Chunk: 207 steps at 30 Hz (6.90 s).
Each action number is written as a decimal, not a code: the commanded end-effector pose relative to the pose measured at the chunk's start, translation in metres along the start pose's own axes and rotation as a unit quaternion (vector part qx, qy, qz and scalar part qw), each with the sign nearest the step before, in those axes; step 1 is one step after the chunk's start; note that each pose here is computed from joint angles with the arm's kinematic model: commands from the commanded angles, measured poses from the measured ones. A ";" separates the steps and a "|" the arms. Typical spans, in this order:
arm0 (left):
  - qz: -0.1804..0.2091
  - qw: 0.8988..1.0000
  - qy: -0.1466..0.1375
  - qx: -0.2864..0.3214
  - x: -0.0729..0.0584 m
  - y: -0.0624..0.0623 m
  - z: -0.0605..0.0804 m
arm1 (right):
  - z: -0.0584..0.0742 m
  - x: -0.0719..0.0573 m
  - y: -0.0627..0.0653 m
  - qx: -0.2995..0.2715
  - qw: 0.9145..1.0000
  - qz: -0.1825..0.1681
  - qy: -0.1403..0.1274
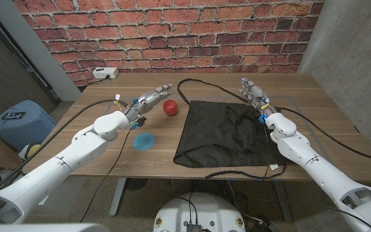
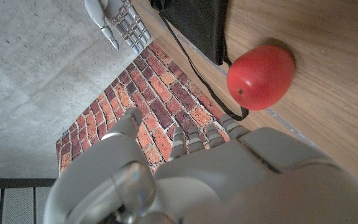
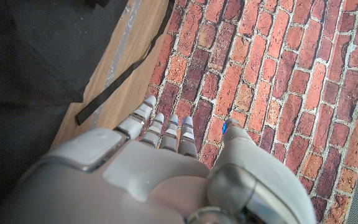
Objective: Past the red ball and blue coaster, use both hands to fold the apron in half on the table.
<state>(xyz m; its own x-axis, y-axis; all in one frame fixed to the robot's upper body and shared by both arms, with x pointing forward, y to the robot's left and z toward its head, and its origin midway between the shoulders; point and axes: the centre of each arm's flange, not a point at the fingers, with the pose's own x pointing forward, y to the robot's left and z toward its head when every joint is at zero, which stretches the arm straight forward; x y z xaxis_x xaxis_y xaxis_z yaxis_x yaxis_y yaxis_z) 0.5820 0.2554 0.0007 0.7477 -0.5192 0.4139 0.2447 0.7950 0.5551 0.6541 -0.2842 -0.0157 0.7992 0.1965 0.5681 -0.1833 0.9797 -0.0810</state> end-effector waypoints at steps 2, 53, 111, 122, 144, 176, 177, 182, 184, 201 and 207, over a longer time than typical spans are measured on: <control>-0.052 0.994 -0.002 0.092 0.002 -0.011 0.017 | 0.004 0.000 -0.004 -0.005 1.000 -0.001 0.000; -0.178 0.956 -0.037 0.228 -0.030 -0.074 0.035 | 0.014 -0.016 -0.030 -0.032 0.999 -0.013 0.003; -0.238 0.894 -0.050 0.375 -0.061 -0.115 0.032 | 0.006 -0.024 -0.074 -0.051 0.998 -0.041 0.011; -0.247 0.888 -0.042 0.386 -0.063 -0.121 0.023 | 0.011 -0.024 -0.087 -0.065 0.997 -0.038 0.018; -0.277 0.870 -0.018 0.408 -0.062 -0.132 0.009 | 0.004 -0.045 -0.104 -0.062 0.996 -0.048 0.029; -0.293 0.855 -0.011 0.428 -0.065 -0.128 0.018 | -0.007 -0.041 -0.111 -0.062 0.995 -0.057 0.043; -0.293 0.854 -0.009 0.429 -0.065 -0.128 0.018 | -0.007 -0.041 -0.111 -0.063 0.995 -0.058 0.043; -0.294 0.850 -0.006 0.437 -0.066 -0.126 0.018 | -0.007 -0.042 -0.114 -0.061 0.995 -0.063 0.037; -0.296 0.849 -0.005 0.438 -0.067 -0.126 0.018 | -0.005 -0.043 -0.115 -0.061 0.995 -0.066 0.036; -0.316 0.838 0.009 0.445 -0.066 -0.133 0.015 | 0.011 -0.054 -0.122 -0.114 0.988 -0.064 0.078; -0.317 0.836 0.010 0.448 -0.065 -0.133 0.013 | 0.020 -0.059 -0.118 -0.153 0.979 -0.073 0.113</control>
<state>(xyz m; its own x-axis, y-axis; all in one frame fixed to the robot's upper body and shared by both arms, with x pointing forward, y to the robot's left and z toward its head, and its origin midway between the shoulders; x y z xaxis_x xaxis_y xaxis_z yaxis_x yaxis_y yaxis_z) 0.4906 0.1811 -0.0872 0.6522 -0.7421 -0.1547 0.0331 -0.1760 0.9838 0.6312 -0.4128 -0.0286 0.8821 0.0554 0.4678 0.0383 0.9814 -0.1883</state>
